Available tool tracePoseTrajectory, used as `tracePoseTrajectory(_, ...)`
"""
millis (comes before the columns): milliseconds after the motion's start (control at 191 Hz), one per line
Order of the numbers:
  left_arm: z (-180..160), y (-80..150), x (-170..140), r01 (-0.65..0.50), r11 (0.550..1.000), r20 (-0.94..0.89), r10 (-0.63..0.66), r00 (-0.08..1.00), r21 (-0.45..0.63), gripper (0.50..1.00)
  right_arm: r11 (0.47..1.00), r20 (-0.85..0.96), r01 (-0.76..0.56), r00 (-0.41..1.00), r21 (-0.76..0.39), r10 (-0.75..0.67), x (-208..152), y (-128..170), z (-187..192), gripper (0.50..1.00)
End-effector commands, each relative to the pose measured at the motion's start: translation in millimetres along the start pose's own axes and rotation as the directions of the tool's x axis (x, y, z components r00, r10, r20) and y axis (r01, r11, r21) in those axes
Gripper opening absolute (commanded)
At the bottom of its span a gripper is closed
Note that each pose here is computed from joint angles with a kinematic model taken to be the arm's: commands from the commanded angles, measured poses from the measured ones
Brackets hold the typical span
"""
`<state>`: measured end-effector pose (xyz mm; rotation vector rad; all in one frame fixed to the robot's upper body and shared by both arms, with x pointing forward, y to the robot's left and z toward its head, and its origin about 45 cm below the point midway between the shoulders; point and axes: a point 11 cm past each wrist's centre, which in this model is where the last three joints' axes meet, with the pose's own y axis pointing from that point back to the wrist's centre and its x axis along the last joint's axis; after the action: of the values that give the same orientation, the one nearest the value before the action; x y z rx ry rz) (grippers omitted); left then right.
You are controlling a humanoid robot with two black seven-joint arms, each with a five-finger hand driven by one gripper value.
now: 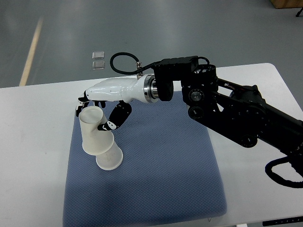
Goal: Stack paper cups
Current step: 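Lower the held cup onto the upside-down cup on the pad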
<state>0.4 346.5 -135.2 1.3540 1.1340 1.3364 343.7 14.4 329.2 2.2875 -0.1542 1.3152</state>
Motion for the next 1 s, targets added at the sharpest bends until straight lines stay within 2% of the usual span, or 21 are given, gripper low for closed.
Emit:
tracePoseTrajectory(0,0.0,0.0,0.0,0.000,1.000,0.000,0.000,1.000,0.000,1.000,1.000,-0.001,0.000,1.000,-0.001,0.000,0.4,0.3,0.3,0.543)
tracePoseTrajectory(680,0.0,0.0,0.0,0.000,1.000,0.000,0.000,1.000,0.000,1.000,0.999,-0.042,0.037,0.998,-0.031,-0.039,-16.3,-5.1,4.0,0.533)
tracePoseTrajectory(863,0.0,0.0,0.0,0.000,1.000,0.000,0.000,1.000,0.000,1.000,0.999,-0.035,0.040,0.999,-0.037,-0.042,-18.3,-5.5,6.7,0.580)
tracePoseTrajectory(994,0.0,0.0,0.0,0.000,1.000,0.000,0.000,1.000,0.000,1.000,0.999,-0.033,0.039,0.999,-0.036,-0.041,-20.5,-7.0,6.6,0.703)
